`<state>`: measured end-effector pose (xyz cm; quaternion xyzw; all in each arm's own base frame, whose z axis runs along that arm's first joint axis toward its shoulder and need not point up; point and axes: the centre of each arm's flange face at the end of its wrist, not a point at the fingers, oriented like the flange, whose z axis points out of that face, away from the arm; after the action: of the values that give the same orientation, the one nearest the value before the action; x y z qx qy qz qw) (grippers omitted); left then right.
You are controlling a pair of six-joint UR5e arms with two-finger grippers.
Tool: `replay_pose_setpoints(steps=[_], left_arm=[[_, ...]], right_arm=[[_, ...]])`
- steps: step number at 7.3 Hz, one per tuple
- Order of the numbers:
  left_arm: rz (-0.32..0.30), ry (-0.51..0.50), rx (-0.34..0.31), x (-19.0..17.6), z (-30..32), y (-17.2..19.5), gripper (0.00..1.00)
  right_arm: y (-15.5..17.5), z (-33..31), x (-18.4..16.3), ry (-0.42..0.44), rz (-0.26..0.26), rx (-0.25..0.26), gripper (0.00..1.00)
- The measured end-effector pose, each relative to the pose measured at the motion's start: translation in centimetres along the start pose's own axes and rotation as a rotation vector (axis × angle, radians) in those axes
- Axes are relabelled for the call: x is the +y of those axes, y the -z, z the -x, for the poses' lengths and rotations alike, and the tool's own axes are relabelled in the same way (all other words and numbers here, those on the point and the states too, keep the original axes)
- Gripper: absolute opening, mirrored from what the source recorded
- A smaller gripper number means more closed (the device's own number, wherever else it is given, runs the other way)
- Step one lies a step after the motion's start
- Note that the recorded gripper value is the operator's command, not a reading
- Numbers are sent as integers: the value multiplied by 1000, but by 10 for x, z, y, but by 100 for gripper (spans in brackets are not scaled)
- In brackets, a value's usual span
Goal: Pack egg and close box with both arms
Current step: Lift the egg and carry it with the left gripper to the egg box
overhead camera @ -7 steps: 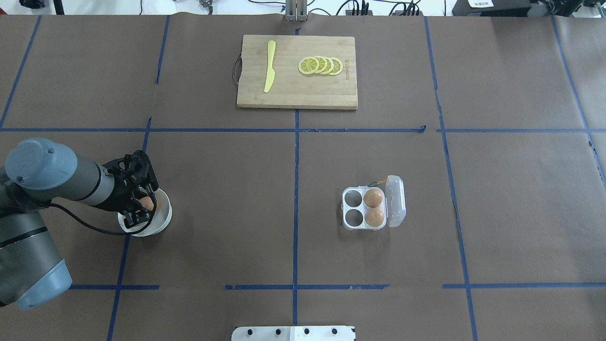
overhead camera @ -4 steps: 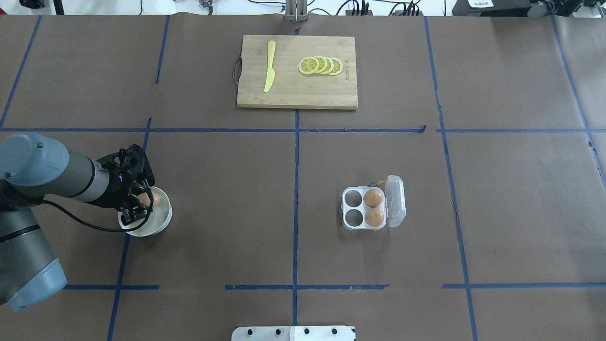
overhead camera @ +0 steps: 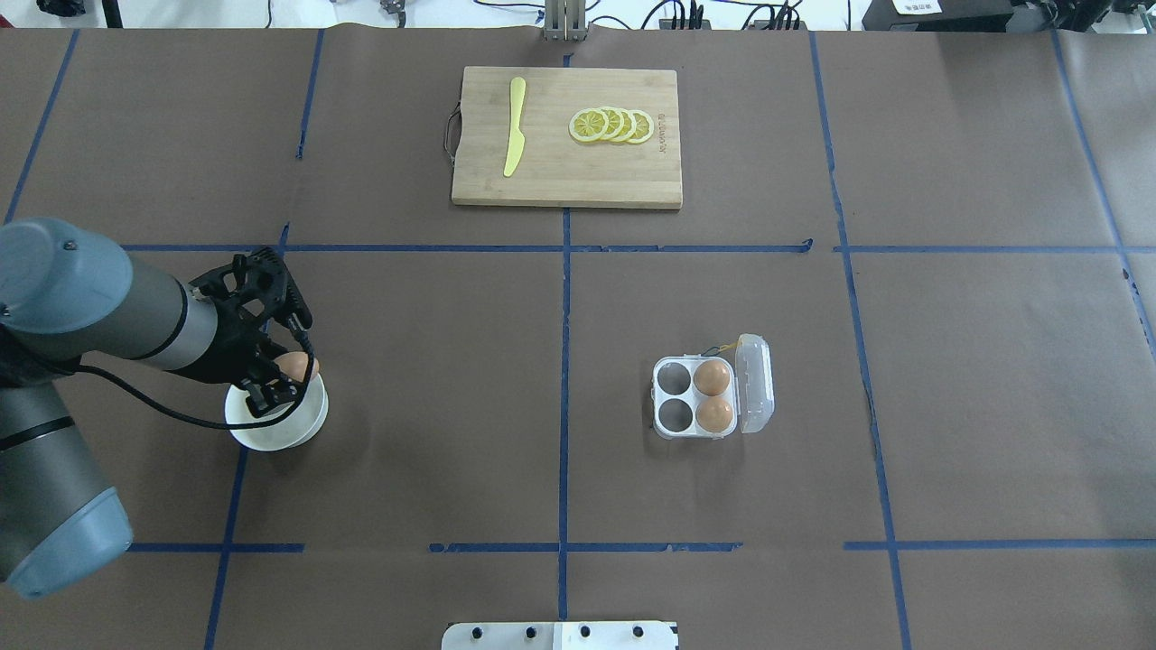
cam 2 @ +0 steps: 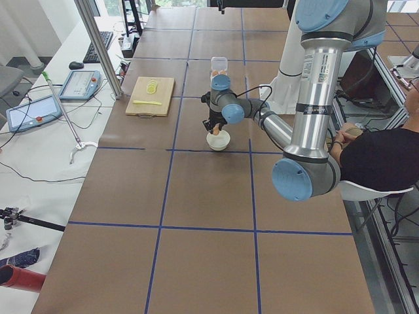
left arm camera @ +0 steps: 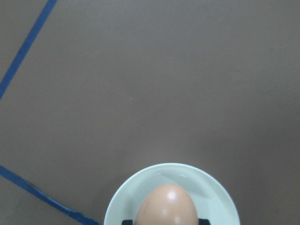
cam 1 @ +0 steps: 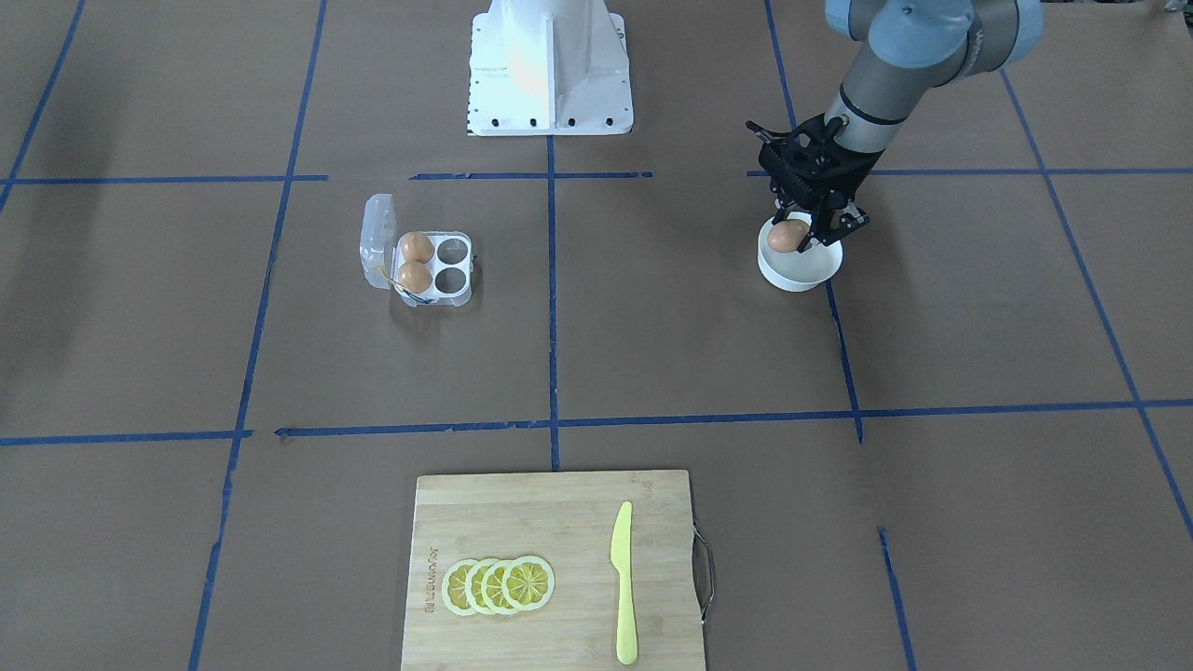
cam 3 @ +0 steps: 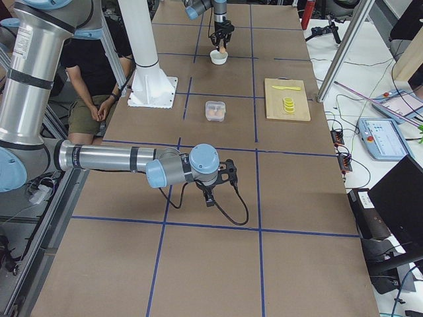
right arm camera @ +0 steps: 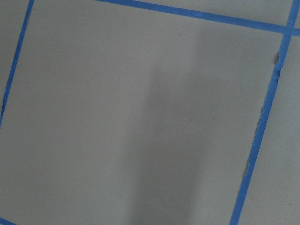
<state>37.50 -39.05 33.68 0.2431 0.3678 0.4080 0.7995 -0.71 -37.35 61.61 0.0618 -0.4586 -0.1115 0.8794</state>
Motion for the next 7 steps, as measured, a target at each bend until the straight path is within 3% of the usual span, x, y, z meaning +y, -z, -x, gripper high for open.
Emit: replay_pose_setpoints(steps=[3,7], left_arm=[[-48,277,97,-122,-73,-30,0],[-58,633,237,-279,-186,-48,0]], right_arm=[[0,0,0,-2,1,0,100],[0,0,0,-2,1,-1,100]])
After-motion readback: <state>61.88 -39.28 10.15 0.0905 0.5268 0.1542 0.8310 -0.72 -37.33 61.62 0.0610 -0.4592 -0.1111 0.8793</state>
